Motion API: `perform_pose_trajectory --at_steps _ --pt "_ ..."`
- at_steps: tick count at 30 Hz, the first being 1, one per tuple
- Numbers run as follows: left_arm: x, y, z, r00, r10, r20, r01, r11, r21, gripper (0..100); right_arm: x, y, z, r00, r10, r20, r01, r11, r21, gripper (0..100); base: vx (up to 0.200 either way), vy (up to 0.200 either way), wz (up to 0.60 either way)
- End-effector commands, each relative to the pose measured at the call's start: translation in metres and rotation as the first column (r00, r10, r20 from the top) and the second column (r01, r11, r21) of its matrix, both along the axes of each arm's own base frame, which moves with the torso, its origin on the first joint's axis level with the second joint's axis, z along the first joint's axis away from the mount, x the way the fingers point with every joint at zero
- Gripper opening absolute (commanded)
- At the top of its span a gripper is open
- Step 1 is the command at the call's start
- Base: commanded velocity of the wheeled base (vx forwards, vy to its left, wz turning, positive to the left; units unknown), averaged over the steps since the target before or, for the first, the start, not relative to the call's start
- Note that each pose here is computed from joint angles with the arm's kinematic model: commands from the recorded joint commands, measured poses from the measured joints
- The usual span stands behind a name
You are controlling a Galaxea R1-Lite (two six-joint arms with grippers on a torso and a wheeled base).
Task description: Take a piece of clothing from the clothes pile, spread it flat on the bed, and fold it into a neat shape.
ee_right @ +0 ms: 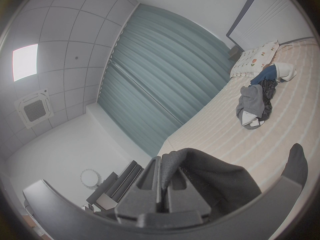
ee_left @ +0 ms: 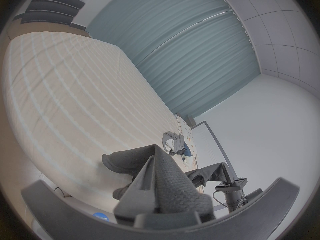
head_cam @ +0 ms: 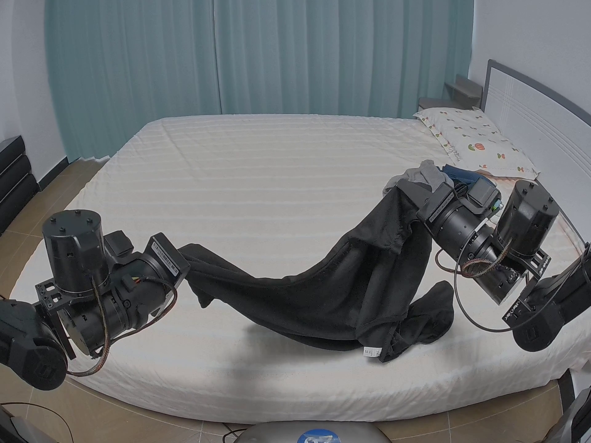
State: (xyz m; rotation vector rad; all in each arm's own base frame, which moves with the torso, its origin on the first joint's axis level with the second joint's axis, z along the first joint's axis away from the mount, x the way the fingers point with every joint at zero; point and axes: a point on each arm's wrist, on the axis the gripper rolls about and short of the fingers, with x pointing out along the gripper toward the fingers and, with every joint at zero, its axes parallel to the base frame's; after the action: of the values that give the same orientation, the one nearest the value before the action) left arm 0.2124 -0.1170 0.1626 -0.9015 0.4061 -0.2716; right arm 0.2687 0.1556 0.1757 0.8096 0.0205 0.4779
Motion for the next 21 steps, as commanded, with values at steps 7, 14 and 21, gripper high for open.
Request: perform_pose_trajectory --at_steps 7,14,21 --pt "-0.006 -0.008 -0.003 0.999 -0.040 -0.016 0.041 0.999 0.013 0 -0.046 -0.018 0.009 1.000 0.018 -0.025 -0.019 1.000 -0.011 0 -0.200 0.000 0.00" --pt "-0.030 -0.002 0.017 0.996 -0.080 0.031 0.079 0.997 0.023 0 -0.098 -0.035 0.037 0.997 0.076 0.033 -0.077 0.997 0.021 0 -0.200 0.000 0.00" --pt "-0.043 0.003 0.043 0.992 -0.101 0.081 0.099 0.995 0.031 0 -0.142 -0.056 0.084 0.986 0.117 0.122 -0.126 0.990 0.070 0 -0.200 0.000 0.00"
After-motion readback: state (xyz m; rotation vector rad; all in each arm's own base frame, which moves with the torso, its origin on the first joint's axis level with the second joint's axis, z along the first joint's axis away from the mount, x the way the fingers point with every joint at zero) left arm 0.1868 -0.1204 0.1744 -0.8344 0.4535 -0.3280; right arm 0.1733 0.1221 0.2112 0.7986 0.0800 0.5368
